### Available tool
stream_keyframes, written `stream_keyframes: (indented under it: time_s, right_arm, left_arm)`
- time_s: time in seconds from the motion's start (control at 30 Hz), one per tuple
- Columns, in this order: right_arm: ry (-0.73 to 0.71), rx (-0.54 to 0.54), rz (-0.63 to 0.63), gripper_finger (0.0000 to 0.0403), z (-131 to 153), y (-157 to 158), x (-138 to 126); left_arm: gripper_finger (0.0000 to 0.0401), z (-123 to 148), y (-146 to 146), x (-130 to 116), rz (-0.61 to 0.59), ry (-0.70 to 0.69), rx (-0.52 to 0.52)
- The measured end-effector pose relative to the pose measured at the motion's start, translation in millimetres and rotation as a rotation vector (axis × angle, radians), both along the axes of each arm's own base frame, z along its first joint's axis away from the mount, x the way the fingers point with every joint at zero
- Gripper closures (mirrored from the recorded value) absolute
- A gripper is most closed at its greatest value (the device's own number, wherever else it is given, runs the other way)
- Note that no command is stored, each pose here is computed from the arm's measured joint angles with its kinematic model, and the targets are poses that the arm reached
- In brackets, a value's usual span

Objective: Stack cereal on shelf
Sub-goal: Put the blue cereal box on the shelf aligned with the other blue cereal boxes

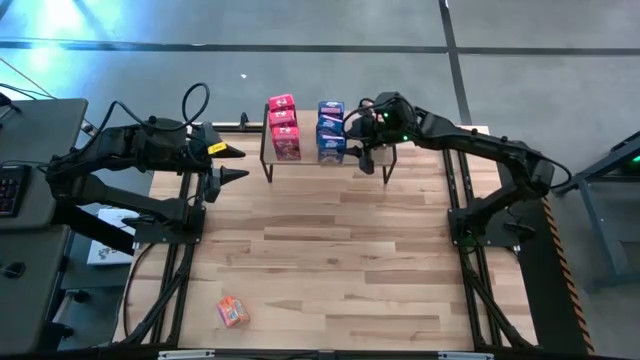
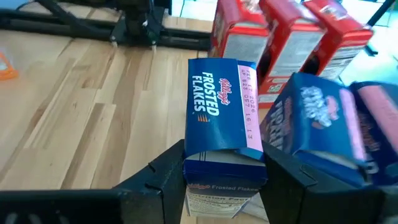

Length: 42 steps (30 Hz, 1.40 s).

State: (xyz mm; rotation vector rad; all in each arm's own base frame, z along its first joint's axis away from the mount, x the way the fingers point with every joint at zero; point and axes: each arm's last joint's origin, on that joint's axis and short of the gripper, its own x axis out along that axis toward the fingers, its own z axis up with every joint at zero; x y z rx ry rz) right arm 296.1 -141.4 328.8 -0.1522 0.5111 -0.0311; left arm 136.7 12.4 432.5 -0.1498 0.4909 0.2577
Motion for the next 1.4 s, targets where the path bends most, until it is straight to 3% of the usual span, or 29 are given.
stream_keyframes:
  time_s: [1.03, 1.4]
  right_arm:
    - [0.013, -0.040, -0.017, 0.0244, -10, -17, 2]
    - [0.035, -0.065, -0.061, 0.0207, -11, -18, 1]
  left_arm:
    - [0.0169, 0, 0, 0, 0.000, 0.000, 0.000]
    - [0.0169, 0, 0, 0, 0.000, 0.000, 0.000]
